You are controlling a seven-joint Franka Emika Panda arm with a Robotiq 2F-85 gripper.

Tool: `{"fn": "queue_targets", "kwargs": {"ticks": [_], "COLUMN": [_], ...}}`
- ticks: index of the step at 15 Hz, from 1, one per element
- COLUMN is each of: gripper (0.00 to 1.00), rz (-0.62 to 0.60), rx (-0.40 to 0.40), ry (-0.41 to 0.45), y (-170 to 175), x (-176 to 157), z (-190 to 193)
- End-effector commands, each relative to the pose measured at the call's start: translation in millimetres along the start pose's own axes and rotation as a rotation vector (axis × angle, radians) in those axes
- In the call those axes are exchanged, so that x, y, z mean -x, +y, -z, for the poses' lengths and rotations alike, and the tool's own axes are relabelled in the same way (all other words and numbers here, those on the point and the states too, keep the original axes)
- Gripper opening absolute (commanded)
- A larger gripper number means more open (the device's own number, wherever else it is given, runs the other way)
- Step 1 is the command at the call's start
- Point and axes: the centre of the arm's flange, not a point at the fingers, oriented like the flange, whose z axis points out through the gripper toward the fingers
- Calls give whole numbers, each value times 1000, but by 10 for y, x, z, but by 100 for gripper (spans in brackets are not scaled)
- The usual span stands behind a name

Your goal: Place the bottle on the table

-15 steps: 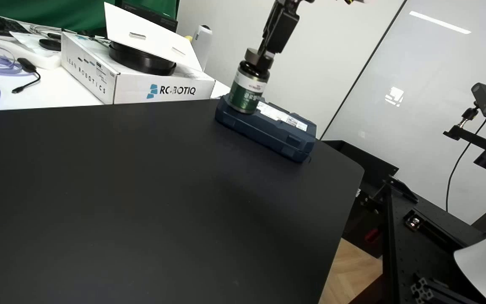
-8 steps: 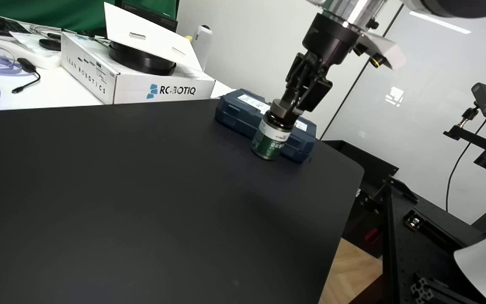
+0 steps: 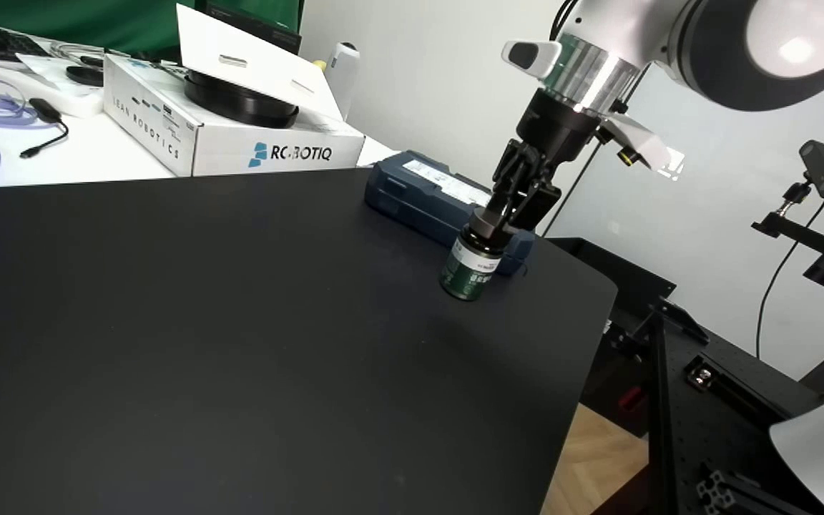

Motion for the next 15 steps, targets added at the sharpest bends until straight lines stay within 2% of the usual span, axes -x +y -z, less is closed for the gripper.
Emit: {"fn": "queue_targets", "kwargs": {"ticks": [1,7,15], "gripper": [37,37,37], "rz": [-13,-27,-42], "rx": [16,5,3], "ry": [0,-19,-31], "y": [71,142,170], "x": [55,175,220], "z": [-252,-558,-644]}}
